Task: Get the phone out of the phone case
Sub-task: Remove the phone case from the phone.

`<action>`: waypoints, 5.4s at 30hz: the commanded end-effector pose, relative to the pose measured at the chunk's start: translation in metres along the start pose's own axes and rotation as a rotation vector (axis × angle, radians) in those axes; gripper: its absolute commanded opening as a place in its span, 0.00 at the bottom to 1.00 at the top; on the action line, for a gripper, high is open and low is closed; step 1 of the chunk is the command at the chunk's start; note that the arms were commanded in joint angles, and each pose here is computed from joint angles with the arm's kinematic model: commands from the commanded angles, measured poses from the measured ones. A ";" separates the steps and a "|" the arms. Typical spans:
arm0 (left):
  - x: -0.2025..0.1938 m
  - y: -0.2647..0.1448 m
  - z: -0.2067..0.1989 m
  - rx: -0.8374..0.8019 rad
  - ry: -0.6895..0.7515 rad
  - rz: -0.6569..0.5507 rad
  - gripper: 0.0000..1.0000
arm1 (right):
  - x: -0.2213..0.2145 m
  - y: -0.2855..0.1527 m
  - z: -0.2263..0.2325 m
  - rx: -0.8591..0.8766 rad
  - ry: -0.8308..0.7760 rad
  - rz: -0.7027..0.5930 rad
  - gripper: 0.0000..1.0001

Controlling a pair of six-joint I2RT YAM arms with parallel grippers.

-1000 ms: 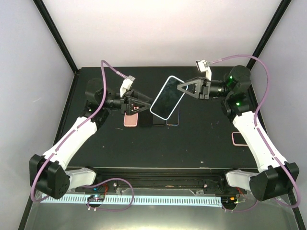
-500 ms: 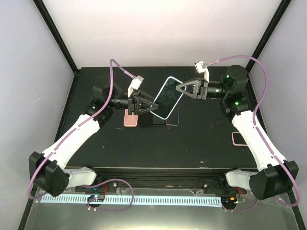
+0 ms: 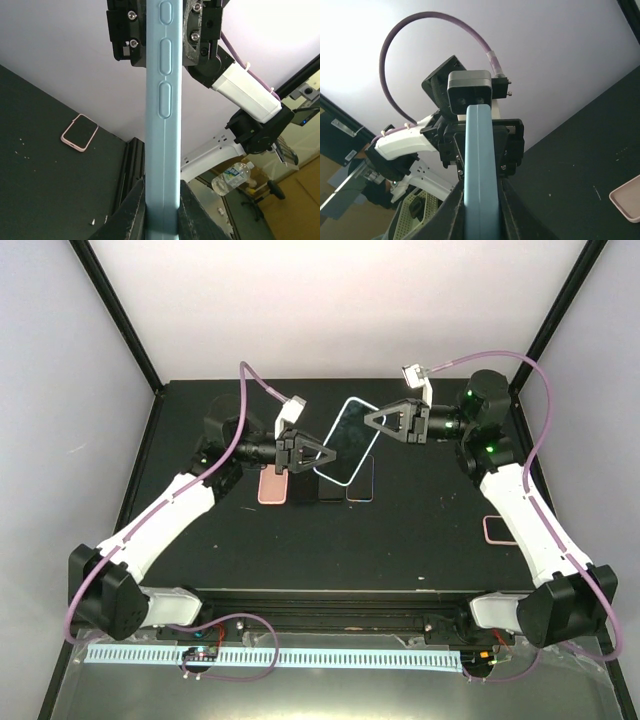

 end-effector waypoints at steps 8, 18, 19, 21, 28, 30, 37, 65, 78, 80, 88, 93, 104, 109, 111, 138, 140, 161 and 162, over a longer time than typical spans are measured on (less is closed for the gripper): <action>0.029 0.008 -0.007 -0.051 0.044 -0.042 0.02 | -0.003 0.013 -0.010 -0.014 0.015 0.005 0.26; 0.031 -0.003 -0.001 -0.012 0.053 -0.058 0.06 | -0.008 0.013 -0.014 -0.010 0.055 0.010 0.05; 0.031 -0.006 0.001 -0.001 0.052 -0.061 0.09 | -0.007 0.013 -0.012 -0.005 0.051 0.009 0.03; 0.029 -0.011 0.003 0.015 0.054 -0.064 0.19 | -0.002 0.012 -0.008 -0.002 0.044 0.004 0.01; 0.011 -0.033 -0.005 0.037 0.125 -0.043 0.34 | 0.019 0.000 0.006 0.035 0.046 -0.039 0.01; 0.002 -0.035 -0.006 0.032 0.123 -0.032 0.33 | 0.021 0.000 0.010 0.047 0.045 -0.042 0.01; -0.002 -0.036 -0.006 0.040 0.117 -0.038 0.31 | 0.023 -0.002 0.018 0.062 0.032 -0.051 0.01; -0.004 -0.023 -0.005 0.008 0.098 -0.035 0.41 | 0.016 -0.004 0.022 0.071 0.018 -0.058 0.01; -0.004 -0.022 -0.011 -0.024 0.088 -0.041 0.49 | 0.014 -0.003 0.016 0.058 0.025 -0.060 0.01; -0.004 -0.022 -0.011 -0.025 0.086 -0.040 0.49 | 0.014 -0.003 0.016 0.056 0.025 -0.060 0.01; -0.004 -0.021 -0.006 0.014 0.077 -0.049 0.45 | 0.013 -0.001 0.016 0.058 0.023 -0.057 0.01; -0.008 -0.021 0.007 0.088 0.081 -0.045 0.32 | 0.014 -0.001 0.020 0.071 0.024 -0.055 0.01; -0.010 -0.023 0.031 0.181 0.026 -0.062 0.19 | 0.011 0.002 0.034 0.135 0.026 -0.038 0.01; -0.014 -0.024 0.048 0.236 -0.018 -0.064 0.16 | 0.011 0.003 0.048 0.181 0.007 -0.030 0.01; -0.014 -0.027 0.052 0.256 -0.029 -0.072 0.15 | 0.011 0.003 0.053 0.200 -0.002 -0.029 0.01; 0.010 -0.017 0.038 0.196 0.044 -0.065 0.31 | -0.035 0.033 0.052 0.271 0.008 0.149 0.01; 0.012 -0.015 0.035 0.180 0.054 -0.059 0.35 | -0.041 0.037 0.050 0.269 0.012 0.174 0.01; 0.022 0.013 -0.005 0.030 0.169 0.015 0.25 | -0.078 0.065 0.032 0.298 0.072 0.312 0.01; 0.021 0.013 -0.004 0.029 0.159 0.015 0.21 | -0.075 0.065 0.033 0.300 0.067 0.314 0.01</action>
Point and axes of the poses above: each gripper's point midway between its finger pads, its own y axis out along the fingers, its own z axis along the line the jaws close on, x = y × z, the point moved 5 cm from there along -y, back along the fingers
